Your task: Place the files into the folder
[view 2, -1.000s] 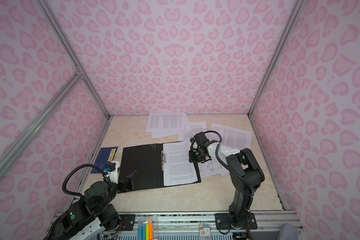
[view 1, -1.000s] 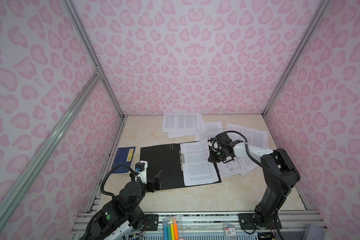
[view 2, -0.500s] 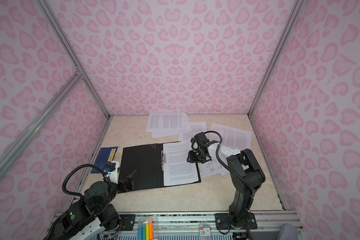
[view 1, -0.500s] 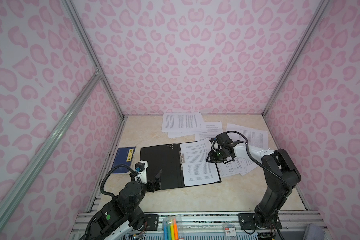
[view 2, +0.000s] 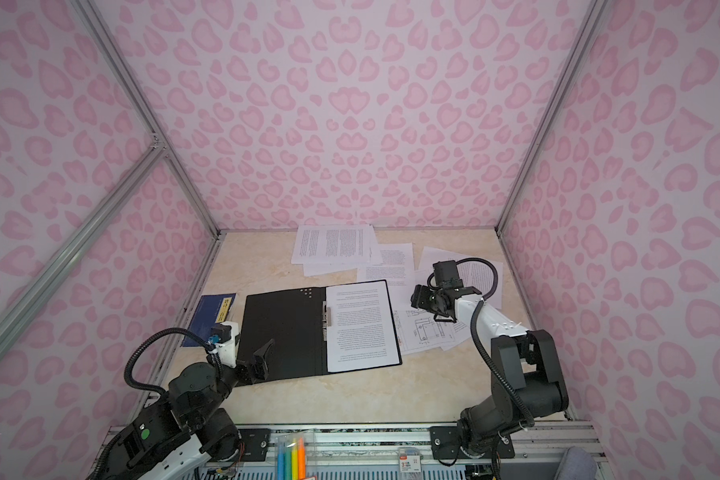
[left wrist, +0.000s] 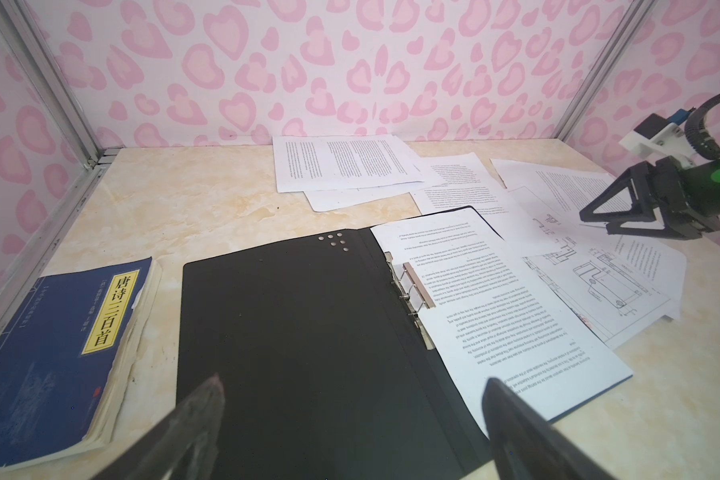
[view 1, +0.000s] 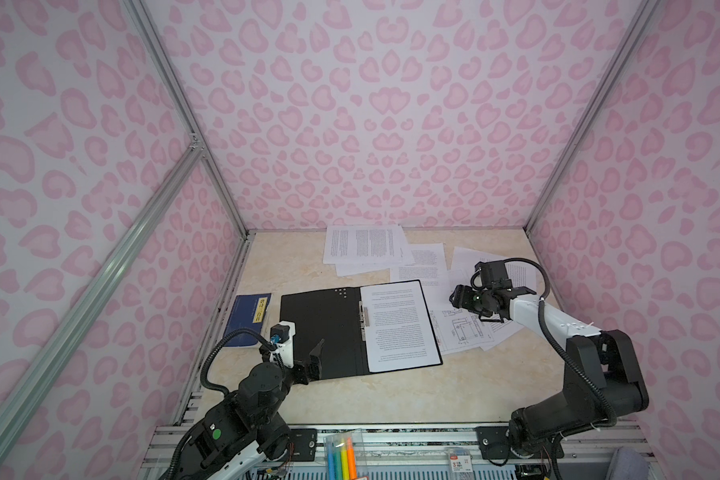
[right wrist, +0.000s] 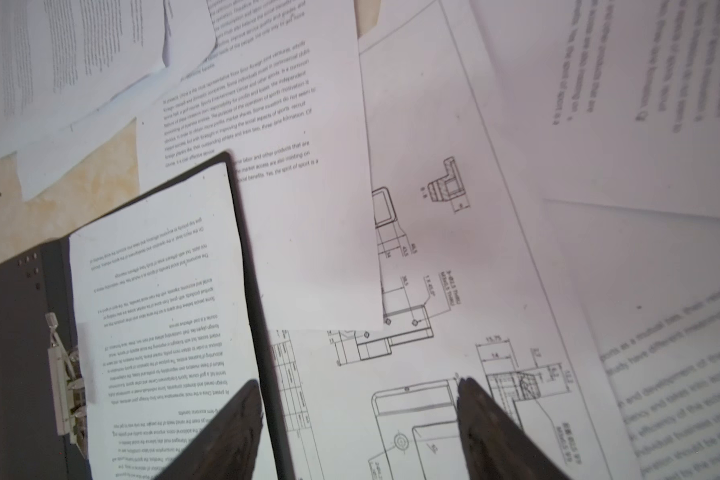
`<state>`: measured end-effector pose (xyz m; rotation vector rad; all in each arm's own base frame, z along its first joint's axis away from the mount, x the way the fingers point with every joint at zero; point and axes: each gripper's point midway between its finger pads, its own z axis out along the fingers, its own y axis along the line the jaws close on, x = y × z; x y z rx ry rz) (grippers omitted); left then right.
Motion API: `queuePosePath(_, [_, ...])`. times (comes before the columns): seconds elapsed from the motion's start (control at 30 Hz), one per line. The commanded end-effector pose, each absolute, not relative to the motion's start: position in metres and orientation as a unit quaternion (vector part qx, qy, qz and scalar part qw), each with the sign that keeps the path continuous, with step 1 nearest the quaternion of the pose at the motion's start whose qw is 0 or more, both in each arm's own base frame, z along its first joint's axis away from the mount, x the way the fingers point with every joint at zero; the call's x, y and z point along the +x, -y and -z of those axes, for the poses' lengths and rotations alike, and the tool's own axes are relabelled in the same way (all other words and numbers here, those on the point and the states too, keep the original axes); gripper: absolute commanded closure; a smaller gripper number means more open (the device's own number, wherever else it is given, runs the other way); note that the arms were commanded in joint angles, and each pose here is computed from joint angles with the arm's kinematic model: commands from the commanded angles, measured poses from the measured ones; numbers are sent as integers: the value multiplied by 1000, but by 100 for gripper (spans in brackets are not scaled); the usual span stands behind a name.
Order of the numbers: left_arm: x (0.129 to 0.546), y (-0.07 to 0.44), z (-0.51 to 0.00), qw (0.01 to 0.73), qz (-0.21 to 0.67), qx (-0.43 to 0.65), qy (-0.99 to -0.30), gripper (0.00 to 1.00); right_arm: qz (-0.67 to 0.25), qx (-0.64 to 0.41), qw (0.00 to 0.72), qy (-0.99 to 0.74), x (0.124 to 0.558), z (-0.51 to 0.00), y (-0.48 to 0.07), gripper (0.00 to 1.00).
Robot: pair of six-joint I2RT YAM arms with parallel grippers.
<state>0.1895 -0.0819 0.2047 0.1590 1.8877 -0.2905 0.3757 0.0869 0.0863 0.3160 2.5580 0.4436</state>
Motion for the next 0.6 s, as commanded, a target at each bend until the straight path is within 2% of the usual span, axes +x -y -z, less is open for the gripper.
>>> queuePosePath(0.0, [190,89,-209,571,140,72,-806,2,-197,125,293,-927,401,-100,-93,28])
queuePosePath(0.23, [189,106,-204,522,146,99,-835,2,-235,125,333,-905,466,-113,-90,30])
queuePosePath(0.57, [182,136,-199,479,194,152,-843,2,-254,99,326,-905,552,-93,-81,31])
